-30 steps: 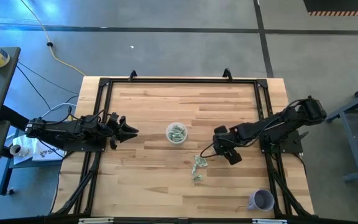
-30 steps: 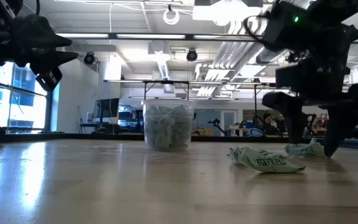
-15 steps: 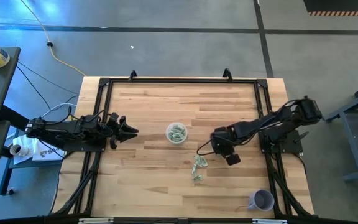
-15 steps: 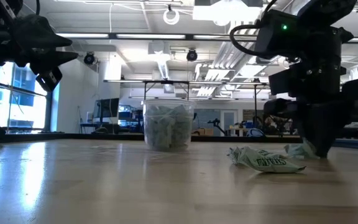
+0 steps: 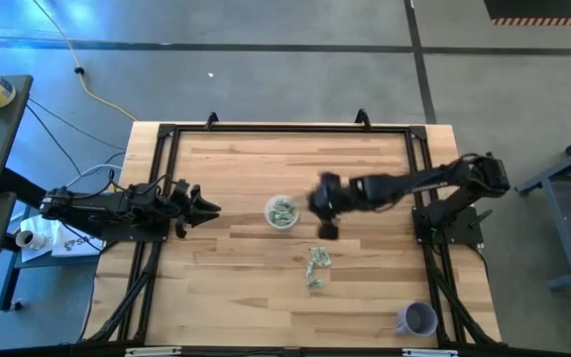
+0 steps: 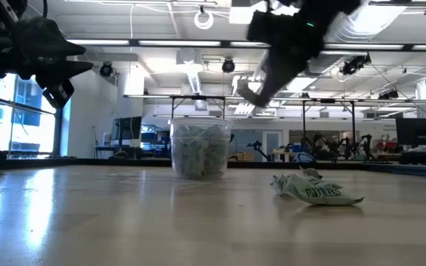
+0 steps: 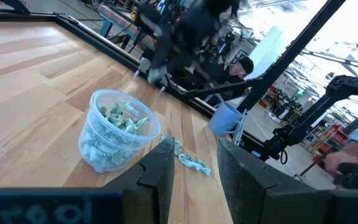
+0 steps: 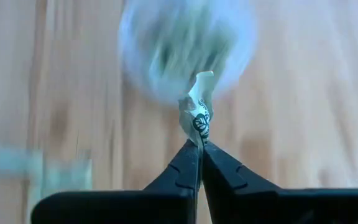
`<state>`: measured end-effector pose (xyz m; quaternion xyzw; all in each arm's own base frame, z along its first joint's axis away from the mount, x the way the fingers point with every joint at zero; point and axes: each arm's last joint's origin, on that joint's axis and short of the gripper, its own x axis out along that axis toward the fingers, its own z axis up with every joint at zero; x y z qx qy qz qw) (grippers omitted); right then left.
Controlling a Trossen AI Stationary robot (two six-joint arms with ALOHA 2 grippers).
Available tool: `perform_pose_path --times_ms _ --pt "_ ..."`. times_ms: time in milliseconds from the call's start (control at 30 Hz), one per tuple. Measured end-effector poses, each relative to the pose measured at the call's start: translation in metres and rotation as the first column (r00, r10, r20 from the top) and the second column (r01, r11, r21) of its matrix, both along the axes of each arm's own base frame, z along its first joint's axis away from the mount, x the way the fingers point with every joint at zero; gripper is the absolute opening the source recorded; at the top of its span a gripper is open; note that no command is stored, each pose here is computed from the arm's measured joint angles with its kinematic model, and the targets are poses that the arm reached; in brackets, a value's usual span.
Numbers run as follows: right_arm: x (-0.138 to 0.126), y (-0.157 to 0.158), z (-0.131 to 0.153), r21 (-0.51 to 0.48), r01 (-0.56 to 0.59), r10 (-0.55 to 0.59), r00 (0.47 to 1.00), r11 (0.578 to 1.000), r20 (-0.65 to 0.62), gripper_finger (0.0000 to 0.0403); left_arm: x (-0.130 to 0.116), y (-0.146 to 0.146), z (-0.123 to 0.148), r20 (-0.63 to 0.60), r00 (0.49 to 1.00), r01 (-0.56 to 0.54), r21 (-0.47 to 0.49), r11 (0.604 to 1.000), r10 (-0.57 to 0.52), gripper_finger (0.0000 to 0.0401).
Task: Pick and place Stevia / Truvia into bins
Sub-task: Put the white stevia packet into the transparent container
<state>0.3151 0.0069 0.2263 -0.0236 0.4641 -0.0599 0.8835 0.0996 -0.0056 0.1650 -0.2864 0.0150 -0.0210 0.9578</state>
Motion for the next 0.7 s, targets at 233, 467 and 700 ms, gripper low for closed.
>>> perform_pose_path --times_ms 233,467,700 --pt "0.061 -0.038 0.015 0.095 0.040 -0.050 0.993 0.995 0.109 0.0006 0.000 0.000 0.000 0.001 1.000 0.000 0.000 1.000 0.000 0.0156" --pt "0.112 -0.029 -0.021 0.149 -0.002 0.019 0.994 0.989 -0.112 0.0006 0.000 0.000 0.000 0.000 1.000 0.000 0.000 1.000 0.000 0.0156" --pt "0.125 -0.029 -0.023 0.126 0.020 0.003 0.983 0.992 -0.182 0.0047 0.000 0.000 0.000 0.000 1.000 0.000 0.000 1.000 0.000 0.0156"
